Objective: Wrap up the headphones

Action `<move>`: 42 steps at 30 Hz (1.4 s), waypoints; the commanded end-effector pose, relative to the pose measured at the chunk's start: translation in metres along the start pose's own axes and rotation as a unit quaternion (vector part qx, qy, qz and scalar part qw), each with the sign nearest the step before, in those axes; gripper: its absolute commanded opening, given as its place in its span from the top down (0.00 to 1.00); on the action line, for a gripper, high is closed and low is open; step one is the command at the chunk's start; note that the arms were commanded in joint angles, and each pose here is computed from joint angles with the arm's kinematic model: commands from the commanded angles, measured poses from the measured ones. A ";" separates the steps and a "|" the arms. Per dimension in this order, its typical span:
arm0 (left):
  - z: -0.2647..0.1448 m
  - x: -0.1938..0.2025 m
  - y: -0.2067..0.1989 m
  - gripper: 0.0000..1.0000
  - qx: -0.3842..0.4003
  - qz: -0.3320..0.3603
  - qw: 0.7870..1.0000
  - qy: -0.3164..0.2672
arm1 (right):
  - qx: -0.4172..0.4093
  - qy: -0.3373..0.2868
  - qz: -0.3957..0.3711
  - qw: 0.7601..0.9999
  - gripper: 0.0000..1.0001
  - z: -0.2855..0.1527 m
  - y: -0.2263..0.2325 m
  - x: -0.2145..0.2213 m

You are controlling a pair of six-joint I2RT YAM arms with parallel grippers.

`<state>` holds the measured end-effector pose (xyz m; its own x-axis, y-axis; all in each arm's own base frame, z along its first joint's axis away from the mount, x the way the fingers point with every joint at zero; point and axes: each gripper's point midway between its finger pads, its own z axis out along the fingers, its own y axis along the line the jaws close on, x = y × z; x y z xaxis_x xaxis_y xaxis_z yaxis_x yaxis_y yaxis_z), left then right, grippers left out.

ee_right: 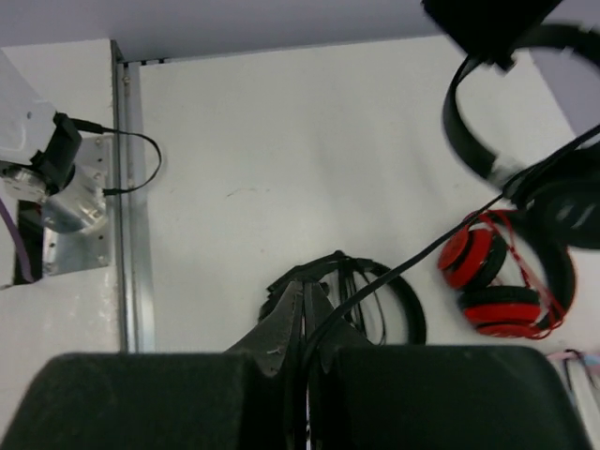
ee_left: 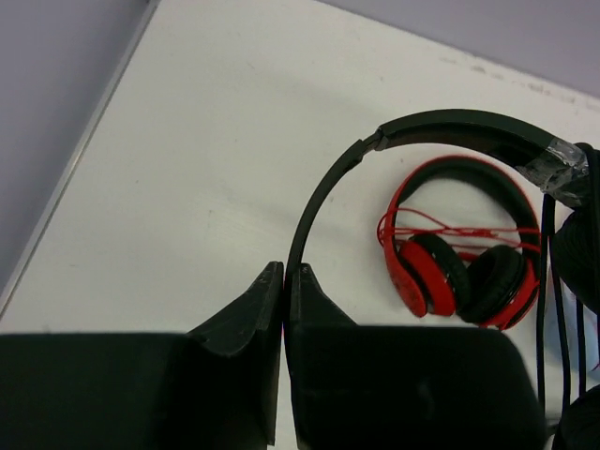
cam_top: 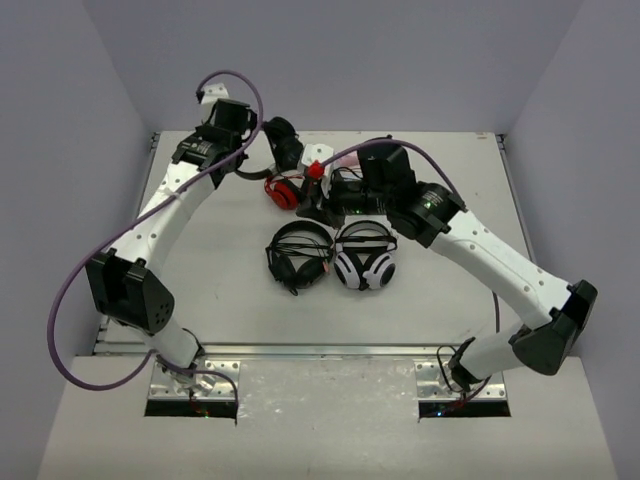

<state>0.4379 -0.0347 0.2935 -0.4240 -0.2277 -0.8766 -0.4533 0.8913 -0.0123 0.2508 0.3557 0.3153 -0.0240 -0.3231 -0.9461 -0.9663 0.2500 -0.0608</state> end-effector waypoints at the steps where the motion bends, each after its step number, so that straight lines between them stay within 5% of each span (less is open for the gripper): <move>1: -0.006 0.008 -0.024 1.00 0.080 0.030 0.996 -0.004 | -0.006 0.051 -0.113 0.992 0.99 -0.009 -0.008 0.003; 8: -0.044 0.119 -0.064 1.00 0.173 0.199 0.958 0.110 | 0.058 0.143 -0.190 0.970 0.99 -0.007 -0.052 0.023; 14: -0.067 0.164 -0.056 1.00 0.220 0.216 0.942 0.131 | 0.151 0.171 -0.231 0.946 0.99 -0.016 -0.099 0.022; 18: -0.092 0.162 -0.050 1.00 0.268 0.201 0.936 0.103 | 0.186 0.146 -0.189 0.953 0.99 -0.031 -0.130 0.018; 26: -0.141 0.202 -0.071 1.00 0.363 0.244 0.892 0.115 | 0.247 0.129 -0.121 0.953 0.99 -0.040 -0.182 0.010; 34: -0.178 0.149 -0.064 1.00 0.411 0.194 0.890 0.033 | 0.256 0.144 -0.021 0.955 0.99 -0.048 -0.219 0.055; 42: -0.208 0.051 -0.046 1.00 0.391 0.084 0.911 -0.102 | 0.164 0.073 0.045 0.983 0.99 -0.028 -0.170 0.054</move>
<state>0.2686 -0.1732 0.2884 -0.3853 0.0618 -0.9207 0.3636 0.9272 -0.0900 0.4144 0.2543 0.2454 -0.2273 -0.5473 -0.8055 -0.8110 0.5643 -0.1546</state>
